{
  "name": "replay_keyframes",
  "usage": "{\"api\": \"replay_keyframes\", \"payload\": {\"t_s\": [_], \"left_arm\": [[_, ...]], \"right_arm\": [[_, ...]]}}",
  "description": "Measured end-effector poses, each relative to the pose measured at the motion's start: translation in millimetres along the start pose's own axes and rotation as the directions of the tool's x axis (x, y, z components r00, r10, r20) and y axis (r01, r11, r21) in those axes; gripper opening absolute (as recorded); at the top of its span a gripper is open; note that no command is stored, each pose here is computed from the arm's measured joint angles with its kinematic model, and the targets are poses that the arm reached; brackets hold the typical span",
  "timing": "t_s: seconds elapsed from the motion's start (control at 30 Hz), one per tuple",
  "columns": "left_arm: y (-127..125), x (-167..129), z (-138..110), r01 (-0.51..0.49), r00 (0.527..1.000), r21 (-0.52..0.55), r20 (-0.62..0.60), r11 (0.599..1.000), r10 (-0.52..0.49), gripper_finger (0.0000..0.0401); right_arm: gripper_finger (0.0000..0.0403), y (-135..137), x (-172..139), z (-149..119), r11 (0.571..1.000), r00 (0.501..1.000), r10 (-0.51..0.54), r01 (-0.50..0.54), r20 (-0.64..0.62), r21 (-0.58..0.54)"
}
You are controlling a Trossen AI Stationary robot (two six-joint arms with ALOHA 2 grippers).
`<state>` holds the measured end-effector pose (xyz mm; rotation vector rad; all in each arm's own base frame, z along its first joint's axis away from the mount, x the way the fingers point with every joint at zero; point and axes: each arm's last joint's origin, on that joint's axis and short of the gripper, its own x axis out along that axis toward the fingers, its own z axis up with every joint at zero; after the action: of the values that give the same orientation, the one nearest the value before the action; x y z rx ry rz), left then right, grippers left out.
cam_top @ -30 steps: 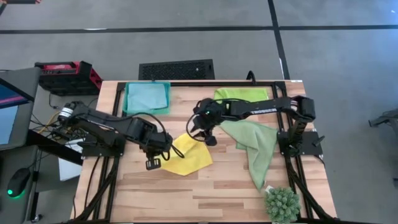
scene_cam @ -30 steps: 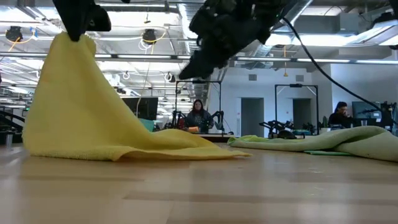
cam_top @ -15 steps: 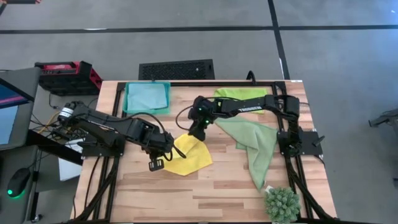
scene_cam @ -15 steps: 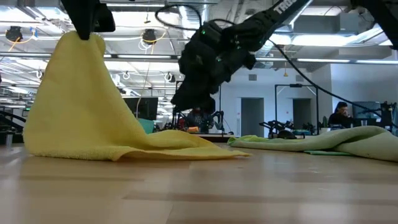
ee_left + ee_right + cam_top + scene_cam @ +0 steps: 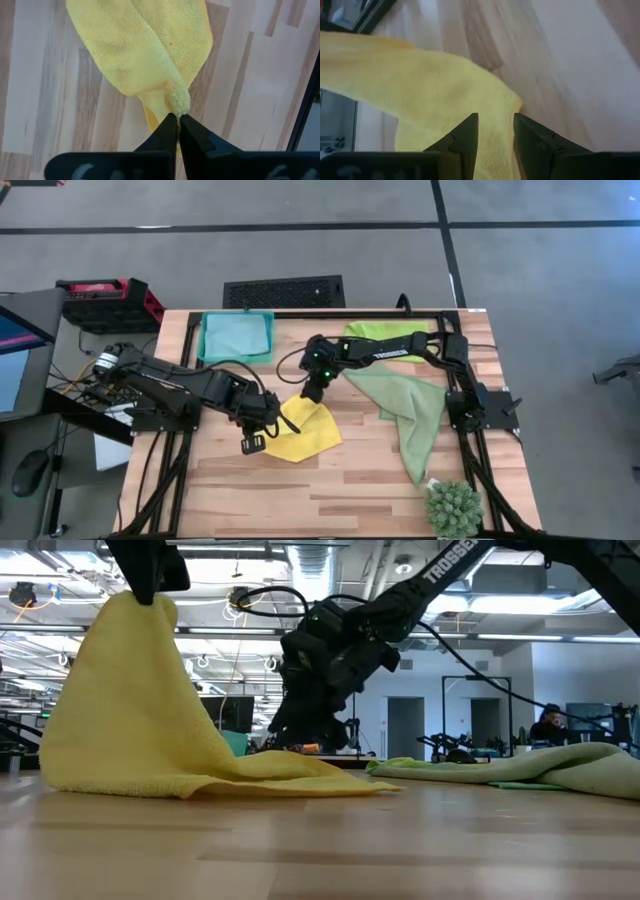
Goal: Fold microfiber towels
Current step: Fold the yellow microfiber towel
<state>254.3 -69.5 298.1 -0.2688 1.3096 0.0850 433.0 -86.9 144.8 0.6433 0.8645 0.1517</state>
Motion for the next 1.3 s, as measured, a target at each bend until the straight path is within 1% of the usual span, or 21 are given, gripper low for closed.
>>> {"api": "replay_keyframes", "payload": {"t_s": [0.07,0.17,0.23,0.47,0.63,0.83,1.0,1.17,1.23,1.3], "left_arm": [[0,0,0,0.001,1.0,0.0,0.002,1.0,-0.001,0.0],[0,0,0,0.002,1.0,0.001,0.002,1.0,-0.002,0.0],[0,0,0,0.002,1.0,0.007,0.003,1.0,-0.002,0.0],[0,0,0,-0.002,1.0,0.022,0.005,1.0,0.002,0.0],[0,0,0,-0.002,1.0,0.023,0.005,1.0,0.002,0.0],[0,0,1,-0.002,1.0,0.022,0.008,1.0,0.002,0.0],[0,0,1,0.001,1.0,0.022,0.015,1.0,-0.001,0.0],[-1,0,2,-0.002,1.0,0.022,0.029,1.0,0.001,0.0],[-1,0,2,-0.004,1.0,0.022,0.03,1.0,0.003,0.0],[-1,0,2,-0.004,0.999,0.021,0.032,1.0,0.004,0.0]], "right_arm": [[0.0148,0,0,2,1.0,1.0,-0.017,0.017,0.013,-0.002],[0.0148,-1,-1,0,0.999,1.0,-0.019,0.019,-0.002,0.05],[0.0148,-1,-1,-1,0.998,1.0,-0.021,0.022,-0.01,0.059],[0.0148,2,2,-3,0.999,0.999,-0.022,0.023,-0.024,0.038],[0.0148,1,2,-2,0.998,0.998,-0.059,0.059,-0.009,0.019],[0.0148,1,2,-3,0.998,0.998,-0.063,0.064,-0.017,0.017],[0.0148,4,4,-4,0.997,0.998,-0.067,0.066,-0.017,-0.041],[0.0148,4,4,-5,0.997,0.998,-0.068,0.067,-0.017,-0.041],[0.0148,0,11,-6,0.997,0.998,-0.065,0.064,-0.015,-0.045],[0.0148,-5,15,-13,0.997,0.995,-0.08,0.079,-0.058,-0.022]]}}
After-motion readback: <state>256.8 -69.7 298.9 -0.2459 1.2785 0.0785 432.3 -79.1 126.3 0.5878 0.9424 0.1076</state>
